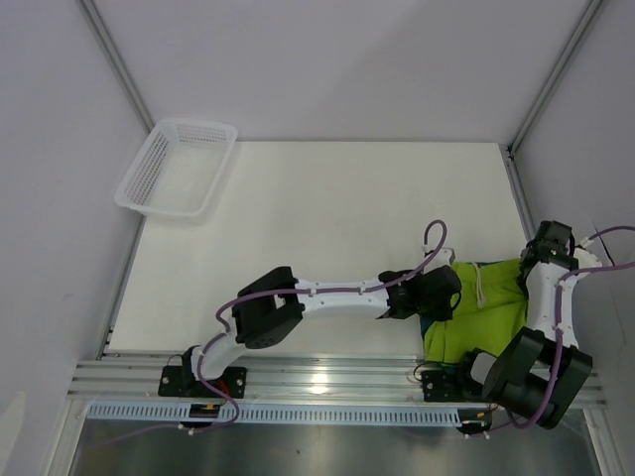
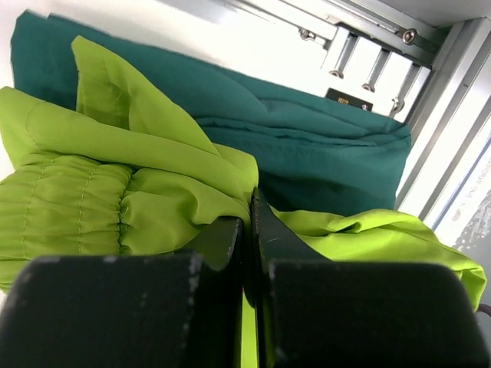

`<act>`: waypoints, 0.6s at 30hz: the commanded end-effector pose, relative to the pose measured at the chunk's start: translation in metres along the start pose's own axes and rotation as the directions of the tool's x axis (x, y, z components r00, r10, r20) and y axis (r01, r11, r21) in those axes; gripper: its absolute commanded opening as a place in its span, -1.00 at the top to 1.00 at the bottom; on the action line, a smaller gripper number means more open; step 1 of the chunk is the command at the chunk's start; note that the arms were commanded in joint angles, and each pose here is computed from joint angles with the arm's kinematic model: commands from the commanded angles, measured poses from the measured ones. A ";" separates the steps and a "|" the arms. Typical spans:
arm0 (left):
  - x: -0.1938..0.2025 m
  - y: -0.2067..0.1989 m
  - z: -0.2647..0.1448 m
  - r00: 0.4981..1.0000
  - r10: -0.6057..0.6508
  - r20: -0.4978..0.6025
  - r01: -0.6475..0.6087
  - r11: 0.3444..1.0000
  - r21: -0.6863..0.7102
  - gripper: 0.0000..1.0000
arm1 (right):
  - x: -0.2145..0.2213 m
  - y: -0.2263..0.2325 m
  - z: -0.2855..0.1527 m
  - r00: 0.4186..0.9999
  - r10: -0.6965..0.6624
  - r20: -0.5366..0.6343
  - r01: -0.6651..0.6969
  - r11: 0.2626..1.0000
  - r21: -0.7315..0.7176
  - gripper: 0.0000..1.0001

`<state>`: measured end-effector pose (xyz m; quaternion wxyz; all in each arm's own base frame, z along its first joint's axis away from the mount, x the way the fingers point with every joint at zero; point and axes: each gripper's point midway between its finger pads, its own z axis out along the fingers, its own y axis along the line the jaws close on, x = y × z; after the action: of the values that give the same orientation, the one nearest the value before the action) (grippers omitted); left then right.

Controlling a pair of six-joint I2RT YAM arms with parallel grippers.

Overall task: Fold and stack the shorts
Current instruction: Neatly place the folded shorts to the corner

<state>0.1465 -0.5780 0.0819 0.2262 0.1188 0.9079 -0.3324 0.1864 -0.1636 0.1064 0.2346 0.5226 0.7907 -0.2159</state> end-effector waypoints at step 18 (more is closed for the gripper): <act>0.010 0.032 0.005 0.998 0.042 0.039 -0.039 0.998 -0.056 -0.50 | -0.060 0.031 0.016 0.972 0.136 0.192 -0.115 0.987 -0.113 -0.12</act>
<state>0.1494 -0.5622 0.0376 0.2364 0.1278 0.9119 -0.3102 0.2134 -0.1882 0.0836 0.2722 0.5326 0.7746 -0.2054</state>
